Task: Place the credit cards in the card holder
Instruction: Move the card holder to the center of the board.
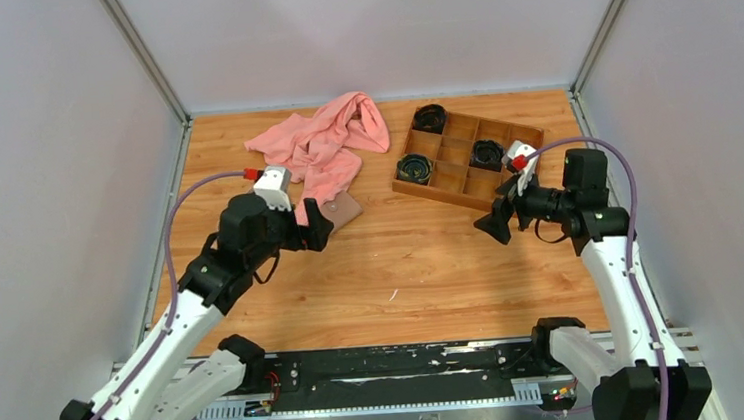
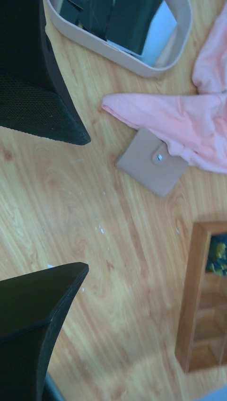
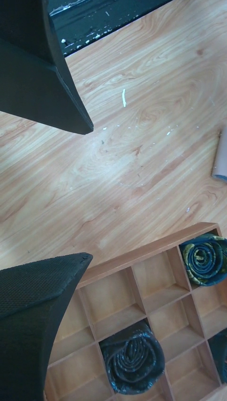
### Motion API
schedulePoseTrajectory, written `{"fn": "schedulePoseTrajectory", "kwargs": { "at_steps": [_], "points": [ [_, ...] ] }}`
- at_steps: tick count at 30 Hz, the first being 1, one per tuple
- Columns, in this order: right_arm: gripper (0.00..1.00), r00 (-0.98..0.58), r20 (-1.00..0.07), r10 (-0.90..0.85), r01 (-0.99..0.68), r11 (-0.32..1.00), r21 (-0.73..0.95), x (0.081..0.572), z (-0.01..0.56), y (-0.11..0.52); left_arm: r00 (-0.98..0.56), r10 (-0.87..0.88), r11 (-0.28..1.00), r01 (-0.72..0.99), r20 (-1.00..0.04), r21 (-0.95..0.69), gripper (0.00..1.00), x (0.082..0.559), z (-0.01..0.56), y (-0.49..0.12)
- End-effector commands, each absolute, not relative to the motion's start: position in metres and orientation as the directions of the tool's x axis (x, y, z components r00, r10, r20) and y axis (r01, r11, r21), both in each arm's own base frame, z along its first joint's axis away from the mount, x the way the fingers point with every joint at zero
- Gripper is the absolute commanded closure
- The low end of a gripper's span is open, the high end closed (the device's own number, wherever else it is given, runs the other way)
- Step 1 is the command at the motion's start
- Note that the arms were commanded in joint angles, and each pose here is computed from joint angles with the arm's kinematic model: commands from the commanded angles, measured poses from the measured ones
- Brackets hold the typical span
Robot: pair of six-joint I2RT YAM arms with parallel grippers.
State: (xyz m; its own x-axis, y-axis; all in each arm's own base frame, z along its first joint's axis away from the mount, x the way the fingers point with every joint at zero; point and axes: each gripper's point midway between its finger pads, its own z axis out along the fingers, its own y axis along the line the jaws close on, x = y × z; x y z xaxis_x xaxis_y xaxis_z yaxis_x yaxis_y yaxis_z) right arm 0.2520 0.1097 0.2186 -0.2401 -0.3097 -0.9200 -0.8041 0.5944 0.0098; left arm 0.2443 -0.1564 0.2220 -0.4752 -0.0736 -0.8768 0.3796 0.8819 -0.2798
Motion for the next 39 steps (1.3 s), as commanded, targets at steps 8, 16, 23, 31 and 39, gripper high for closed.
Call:
{"fn": "schedulePoseTrajectory", "kwargs": {
  "at_steps": [8,16,23,31,39],
  "points": [
    [0.0,-0.214,-0.903,-0.373,-0.823,0.567,-0.039,0.243,0.2,0.108,-0.493,-0.079,0.914,0.31,-0.867,-0.26,0.0,0.297,0.18,-0.175],
    [0.0,-0.216,-0.899,-0.382,-0.826,0.562,-0.04,0.242,0.196,0.108,-0.648,-0.031,0.908,0.3,-0.761,-0.292,0.07,0.339,0.123,-0.172],
    [0.0,-0.217,-0.892,-0.396,-0.832,0.553,-0.043,0.242,0.193,0.11,-0.765,0.026,0.929,0.257,-0.643,-0.268,0.28,0.354,0.079,-0.163],
    [0.0,-0.223,-0.888,-0.403,-0.835,0.549,-0.039,0.242,0.189,0.111,-0.804,-0.008,0.941,0.196,-0.595,-0.277,0.35,0.369,0.057,-0.147],
    [0.0,-0.221,-0.882,-0.416,-0.848,0.528,-0.036,0.24,0.185,0.116,-0.839,-0.017,0.927,0.19,-0.544,-0.323,0.39,0.366,0.041,-0.149]
  ]
}}
